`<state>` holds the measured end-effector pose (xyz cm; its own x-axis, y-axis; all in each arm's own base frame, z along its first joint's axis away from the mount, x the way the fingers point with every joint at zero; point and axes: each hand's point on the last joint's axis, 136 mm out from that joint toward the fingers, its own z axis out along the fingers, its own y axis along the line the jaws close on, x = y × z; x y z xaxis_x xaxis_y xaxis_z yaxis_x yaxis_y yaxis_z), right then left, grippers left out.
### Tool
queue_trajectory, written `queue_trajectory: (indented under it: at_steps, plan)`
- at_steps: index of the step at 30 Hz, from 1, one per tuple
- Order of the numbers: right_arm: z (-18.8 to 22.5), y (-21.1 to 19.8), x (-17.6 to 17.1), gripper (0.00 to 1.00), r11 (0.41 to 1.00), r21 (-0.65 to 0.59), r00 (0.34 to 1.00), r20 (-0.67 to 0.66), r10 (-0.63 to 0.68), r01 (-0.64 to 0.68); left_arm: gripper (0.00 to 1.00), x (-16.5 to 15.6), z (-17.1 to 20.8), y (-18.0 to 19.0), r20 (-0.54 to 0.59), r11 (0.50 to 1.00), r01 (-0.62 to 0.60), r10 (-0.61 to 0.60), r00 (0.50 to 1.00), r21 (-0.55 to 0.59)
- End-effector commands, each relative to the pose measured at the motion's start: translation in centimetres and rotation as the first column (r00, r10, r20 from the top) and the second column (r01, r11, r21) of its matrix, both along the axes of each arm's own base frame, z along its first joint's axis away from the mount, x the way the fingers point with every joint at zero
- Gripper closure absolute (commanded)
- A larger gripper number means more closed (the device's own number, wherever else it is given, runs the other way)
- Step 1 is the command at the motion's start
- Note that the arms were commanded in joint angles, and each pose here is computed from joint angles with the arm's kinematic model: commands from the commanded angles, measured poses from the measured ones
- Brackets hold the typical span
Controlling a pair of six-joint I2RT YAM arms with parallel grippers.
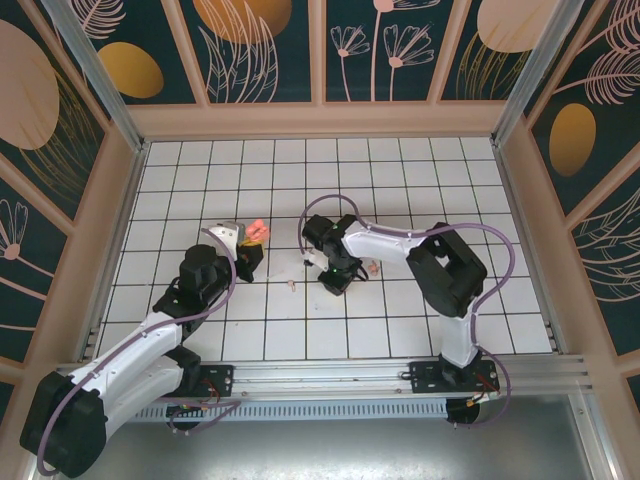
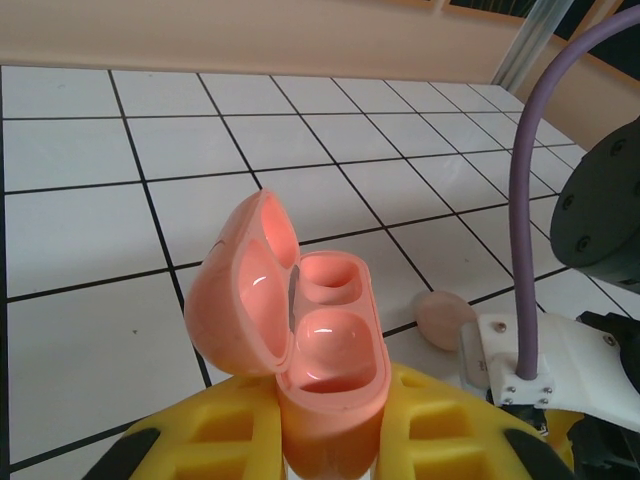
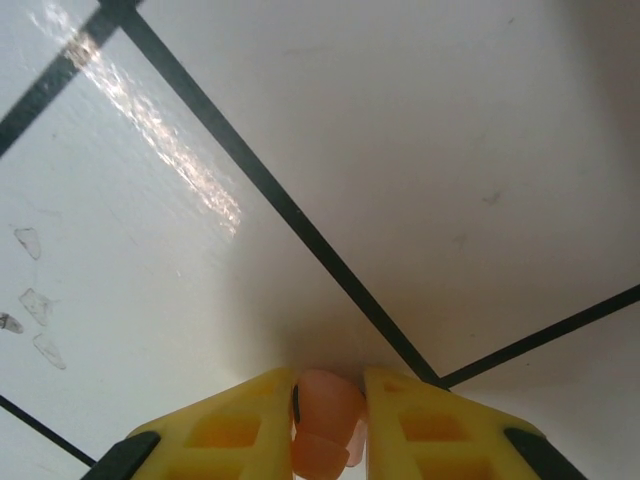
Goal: Insert the wireless bluetooth earbuds into the charging case
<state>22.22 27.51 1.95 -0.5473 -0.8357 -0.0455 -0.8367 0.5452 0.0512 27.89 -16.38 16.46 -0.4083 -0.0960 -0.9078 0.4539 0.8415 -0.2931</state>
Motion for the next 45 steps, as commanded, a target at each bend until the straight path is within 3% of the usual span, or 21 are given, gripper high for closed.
queue_trajectory:
  at_steps: [1,4,9,14,18,22,28,36,45]
  plan:
    - [3.1,1.4,1.8,0.8,0.99,0.138,0.993,0.104,-0.05,0.035,0.94,0.0,0.6,-0.6,0.021,0.999,0.041,-0.041,0.999,-0.016]
    - [6.3,2.7,3.2,0.8,0.956,0.293,0.978,0.187,-0.094,0.036,0.94,-0.3,0.7,-1.6,0.031,0.995,0.099,-0.098,0.995,-0.031]
    - [13.7,3.3,5.3,0.8,0.833,0.552,0.911,0.361,-0.199,-0.037,0.95,-0.9,2.2,-3.8,0.1,0.969,0.229,-0.22,0.97,-0.093]
    - [20.9,3.0,3.6,0.8,0.614,0.742,0.84,0.494,-0.226,-0.27,0.95,-2.3,4.0,-6.4,0.205,0.917,0.386,-0.36,0.91,-0.106]
    - [25.2,1.3,1.7,0.8,0.449,0.779,0.772,0.581,-0.259,-0.437,0.95,-3.3,4.5,-9.6,0.239,0.855,0.515,-0.489,0.839,-0.058]
    - [27.1,0.3,-0.2,0.8,0.355,0.759,0.718,0.643,-0.268,-0.546,0.95,-3.9,5.0,-12.2,0.262,0.79,0.61,-0.579,0.773,-0.055]
    - [28.1,-0.6,-2.0,0.8,0.223,0.761,0.71,0.648,-0.275,-0.609,0.94,-4.4,6.3,-14.6,0.31,0.72,0.693,-0.655,0.69,-0.022]
    - [28.0,-0.3,-2.6,0.8,0.124,0.792,0.756,0.609,-0.242,-0.598,0.94,-4.9,7.0,-16.2,0.346,0.68,0.732,-0.697,0.628,0.042]
    - [27.6,0.2,-1.9,0.8,0.1,0.809,0.776,0.584,-0.237,-0.579,0.94,-5.0,7.5,-16.6,0.36,0.683,0.728,-0.696,0.621,0.063]
